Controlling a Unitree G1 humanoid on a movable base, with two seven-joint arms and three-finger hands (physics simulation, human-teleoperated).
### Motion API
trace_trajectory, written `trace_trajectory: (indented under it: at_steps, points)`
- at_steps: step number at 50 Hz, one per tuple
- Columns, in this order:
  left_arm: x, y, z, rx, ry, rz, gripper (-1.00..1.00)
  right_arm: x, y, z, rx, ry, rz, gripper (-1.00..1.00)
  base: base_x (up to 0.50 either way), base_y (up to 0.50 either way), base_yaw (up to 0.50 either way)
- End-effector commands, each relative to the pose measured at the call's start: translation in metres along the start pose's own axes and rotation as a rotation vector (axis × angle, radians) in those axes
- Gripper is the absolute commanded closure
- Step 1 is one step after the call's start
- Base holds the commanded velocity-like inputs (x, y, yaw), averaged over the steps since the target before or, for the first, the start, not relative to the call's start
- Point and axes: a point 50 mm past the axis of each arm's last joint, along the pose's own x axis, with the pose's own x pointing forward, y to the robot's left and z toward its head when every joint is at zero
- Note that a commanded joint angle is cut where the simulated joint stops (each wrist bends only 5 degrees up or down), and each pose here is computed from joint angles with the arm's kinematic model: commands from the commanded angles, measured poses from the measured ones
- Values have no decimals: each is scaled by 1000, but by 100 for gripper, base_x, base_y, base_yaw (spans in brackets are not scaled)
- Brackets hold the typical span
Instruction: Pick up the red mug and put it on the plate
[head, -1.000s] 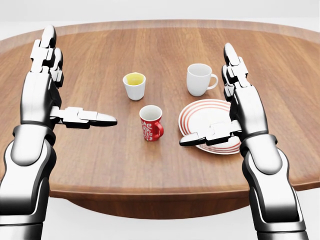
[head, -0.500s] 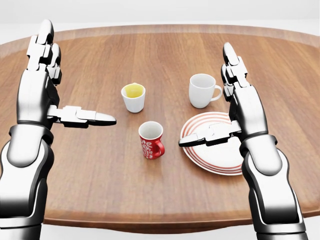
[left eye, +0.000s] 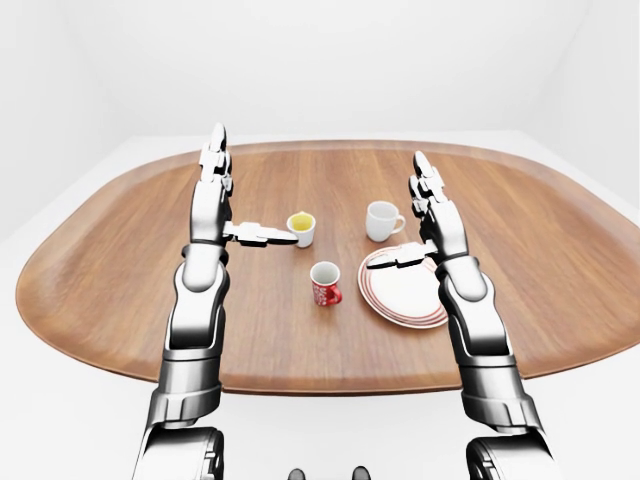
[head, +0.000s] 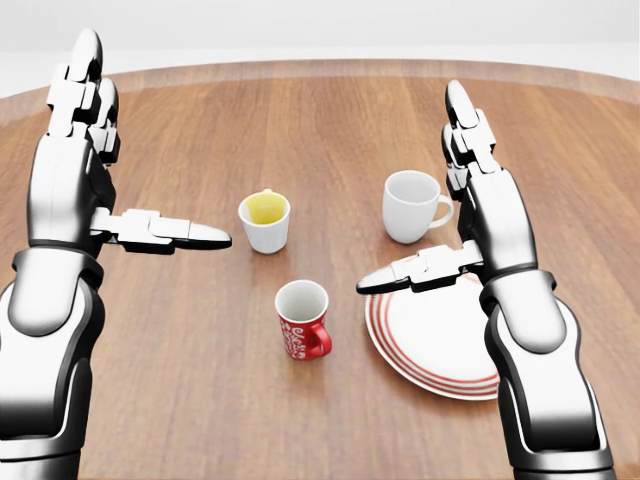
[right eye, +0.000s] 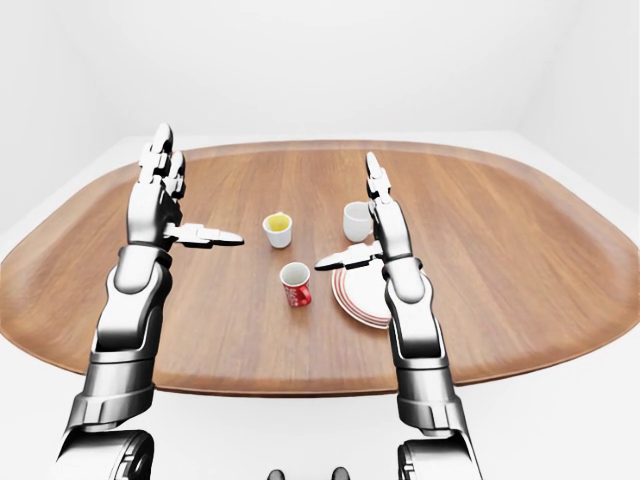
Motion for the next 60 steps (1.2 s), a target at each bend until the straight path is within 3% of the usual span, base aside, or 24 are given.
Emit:
trace_trajectory:
  at_steps: [1,26,60]
  points:
    - [-1,2,1,1,-4,4,-100,-1,0,0,-2,0,2,-100,23,0,0]
    - [-1,4,-2,6,6,8,-100,-2,4,-10,-3,44,16,-100,23,0,0]
    - [-3,5,2,8,-11,9,-100,-1,6,2,-35,-5,35,-100,23,0,0]
